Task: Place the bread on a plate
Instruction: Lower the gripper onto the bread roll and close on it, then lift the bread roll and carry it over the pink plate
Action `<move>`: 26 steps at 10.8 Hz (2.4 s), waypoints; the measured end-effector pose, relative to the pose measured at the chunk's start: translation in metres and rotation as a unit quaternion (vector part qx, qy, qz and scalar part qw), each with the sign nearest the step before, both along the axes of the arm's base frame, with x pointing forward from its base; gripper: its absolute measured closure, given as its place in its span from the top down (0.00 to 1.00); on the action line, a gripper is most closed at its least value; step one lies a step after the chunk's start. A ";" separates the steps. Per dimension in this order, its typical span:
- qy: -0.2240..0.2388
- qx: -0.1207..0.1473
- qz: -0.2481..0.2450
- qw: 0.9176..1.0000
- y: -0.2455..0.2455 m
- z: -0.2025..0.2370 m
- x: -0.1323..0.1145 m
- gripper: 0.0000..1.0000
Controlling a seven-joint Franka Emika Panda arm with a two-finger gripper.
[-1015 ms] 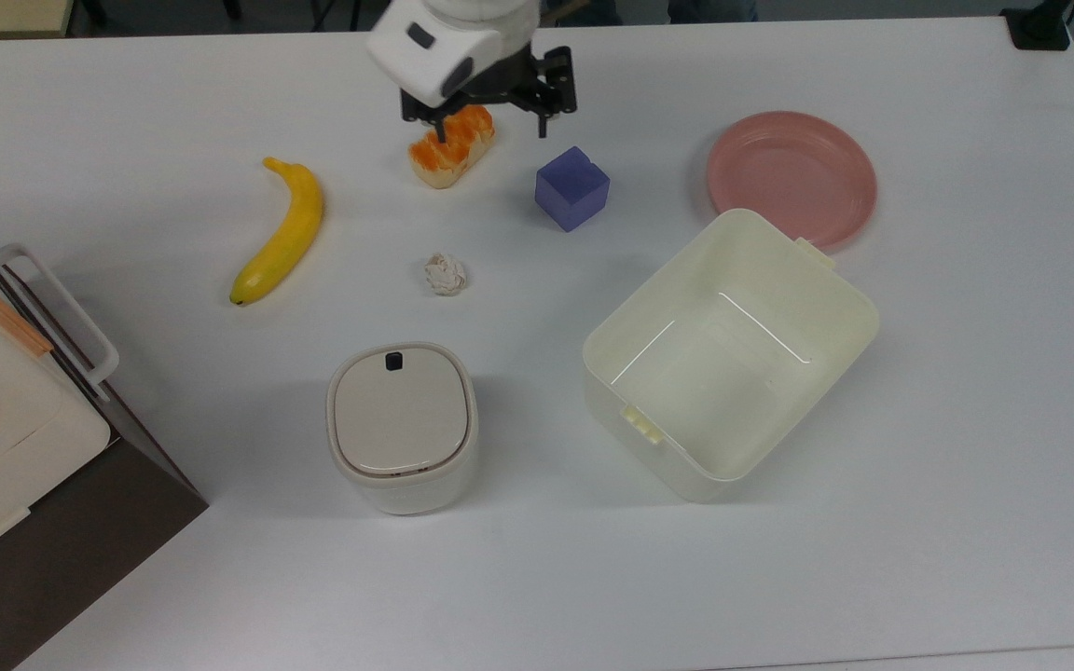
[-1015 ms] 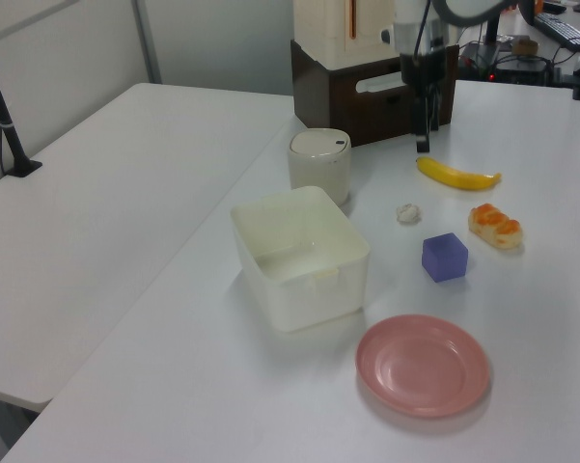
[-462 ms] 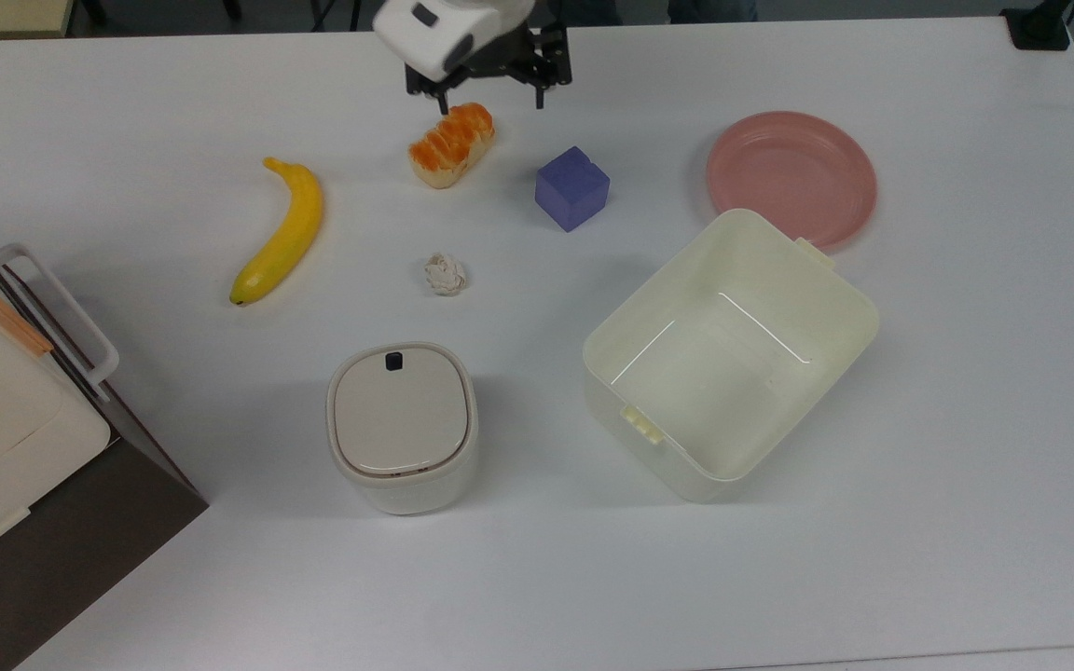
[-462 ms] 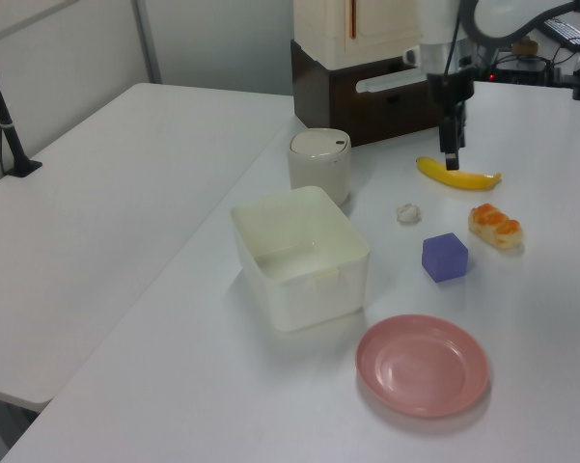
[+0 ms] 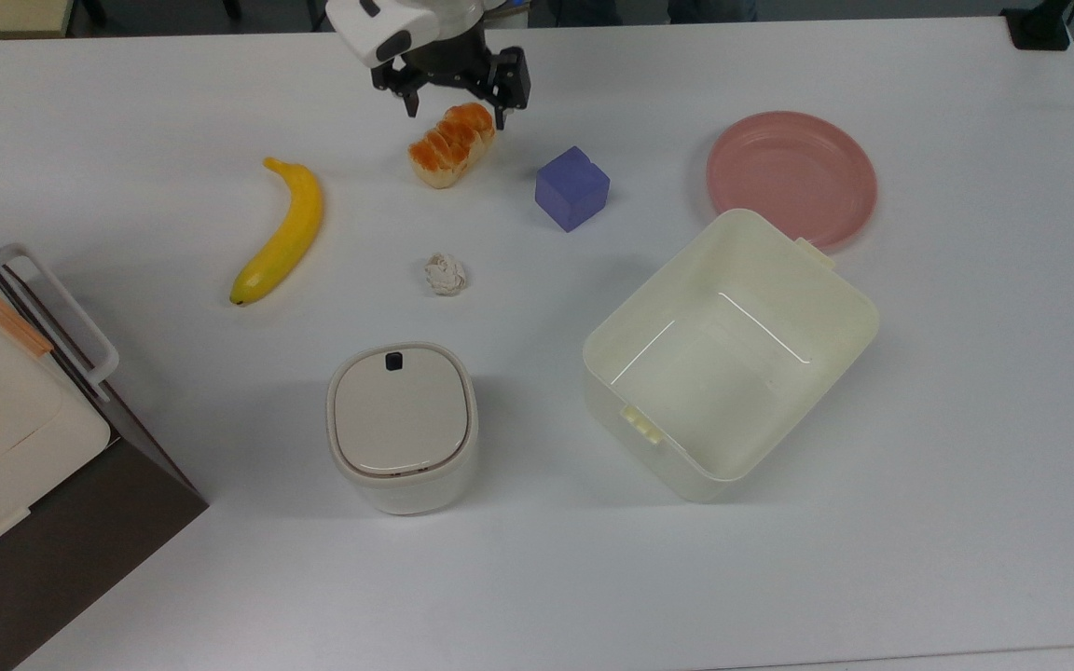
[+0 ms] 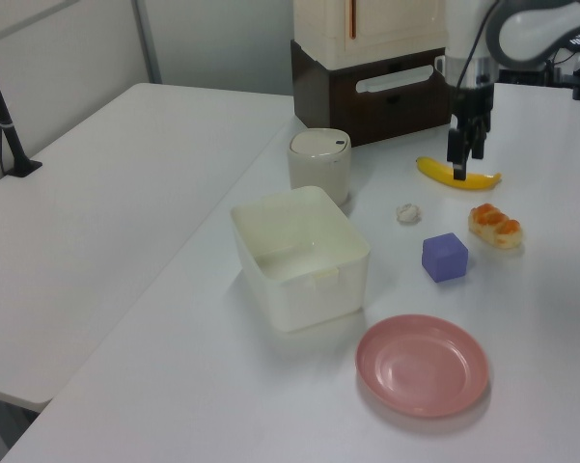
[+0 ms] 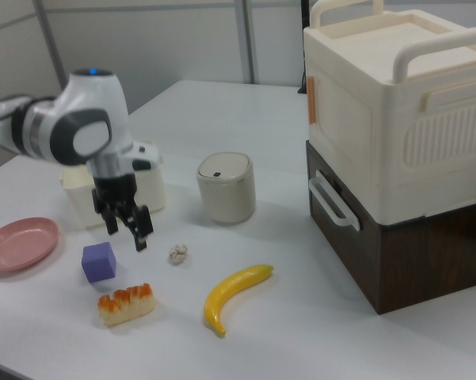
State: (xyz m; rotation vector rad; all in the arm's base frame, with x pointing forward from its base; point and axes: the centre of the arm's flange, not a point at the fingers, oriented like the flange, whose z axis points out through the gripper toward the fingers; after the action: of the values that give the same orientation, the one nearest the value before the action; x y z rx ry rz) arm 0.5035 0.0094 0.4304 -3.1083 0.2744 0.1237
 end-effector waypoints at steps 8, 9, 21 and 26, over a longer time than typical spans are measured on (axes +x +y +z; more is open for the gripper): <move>-0.015 -0.005 -0.067 0.998 -0.029 -0.108 -0.055 0.94; -0.012 -0.006 -0.066 0.998 -0.029 -0.114 -0.058 0.93; 0.031 -0.004 0.050 0.998 0.131 -0.029 -0.061 0.45; -0.033 0.053 0.040 0.997 0.290 0.000 -0.056 0.51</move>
State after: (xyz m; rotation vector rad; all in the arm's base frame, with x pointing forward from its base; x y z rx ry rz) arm 0.4471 0.2997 0.4302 -3.0119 0.1379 0.0346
